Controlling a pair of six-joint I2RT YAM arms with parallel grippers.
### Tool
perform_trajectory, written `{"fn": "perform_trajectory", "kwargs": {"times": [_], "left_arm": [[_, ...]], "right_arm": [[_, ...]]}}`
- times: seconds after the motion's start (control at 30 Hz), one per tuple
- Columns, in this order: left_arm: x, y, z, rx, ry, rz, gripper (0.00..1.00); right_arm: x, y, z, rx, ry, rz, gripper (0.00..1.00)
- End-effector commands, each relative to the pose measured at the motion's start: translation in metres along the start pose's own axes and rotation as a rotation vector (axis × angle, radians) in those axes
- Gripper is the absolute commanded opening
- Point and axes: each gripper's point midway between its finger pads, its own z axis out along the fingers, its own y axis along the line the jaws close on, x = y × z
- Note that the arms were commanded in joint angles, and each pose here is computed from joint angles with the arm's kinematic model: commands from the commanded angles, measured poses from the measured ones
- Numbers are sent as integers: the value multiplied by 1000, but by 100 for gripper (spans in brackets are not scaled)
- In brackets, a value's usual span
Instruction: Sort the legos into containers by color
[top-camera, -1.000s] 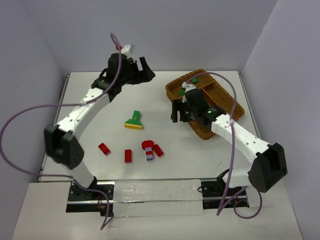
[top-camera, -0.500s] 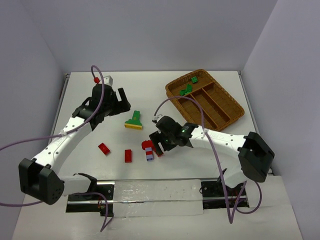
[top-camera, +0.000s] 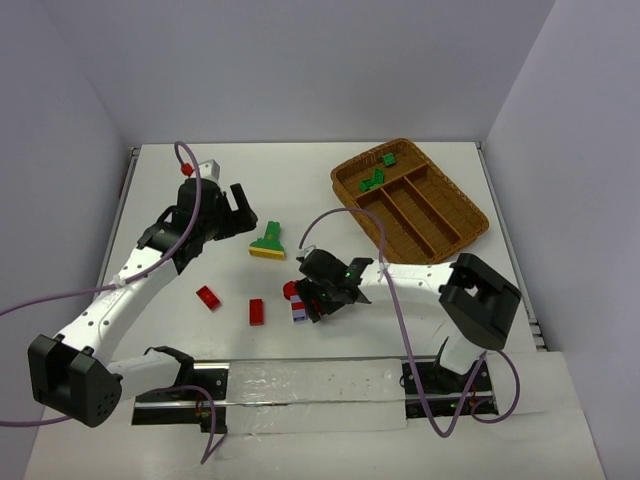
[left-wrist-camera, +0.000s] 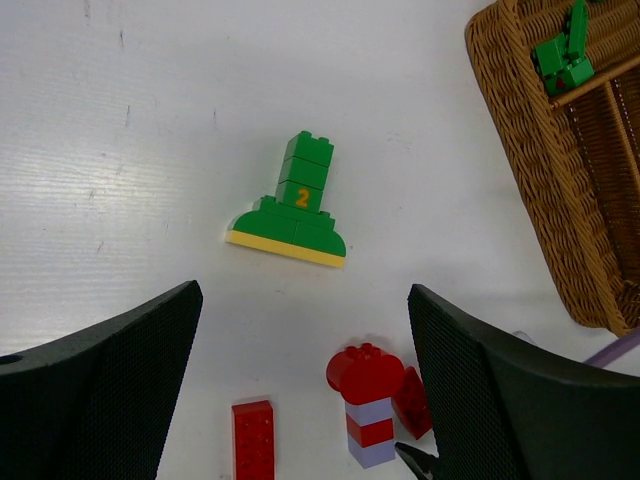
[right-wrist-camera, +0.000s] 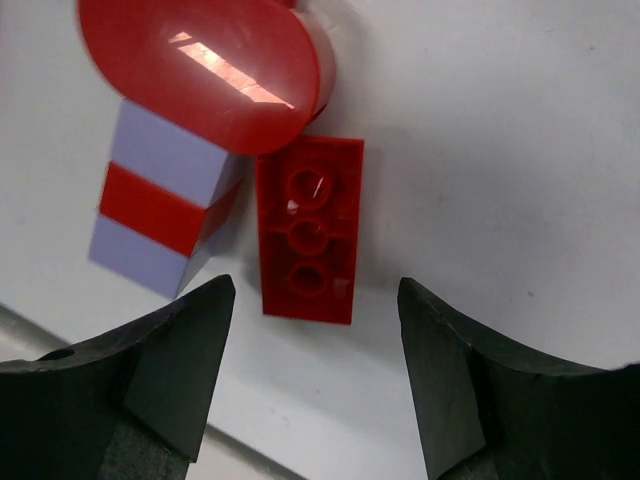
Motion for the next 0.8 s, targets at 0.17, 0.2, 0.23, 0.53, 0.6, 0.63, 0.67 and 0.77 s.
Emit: {"fn": "perform_trajectory", "kwargs": {"times": [0.17, 0.2, 0.23, 0.53, 0.6, 0.63, 0.67, 0.77], "left_arm": [[-9, -3, -1, 9, -37, -19, 91], [-9, -3, -1, 5, -38, -21, 91], [-9, -2, -1, 2, -37, -24, 91], [-5, 4, 6, -63, 5, -70, 91], [-3, 6, 8, -73, 12, -74, 91], [-3, 7, 9, -77, 9, -77, 91], [-2, 7, 9, -78, 11, -82, 91], [2, 8, 10, -76, 18, -95, 91]], "right_arm": [[-26, -4, 11, 48, -104, 23, 30], [-25, -7, 8, 57, -106, 25, 20], [-23, -10, 3, 66, -110, 29, 15], [-72, -100, -89, 131, -405, 373, 0], [-87, -118, -109, 140, -479, 422, 0], [-97, -144, -120, 189, -521, 479, 0], [-103, -159, -124, 215, -538, 496, 0], [-124, -198, -134, 268, -575, 546, 0]]}}
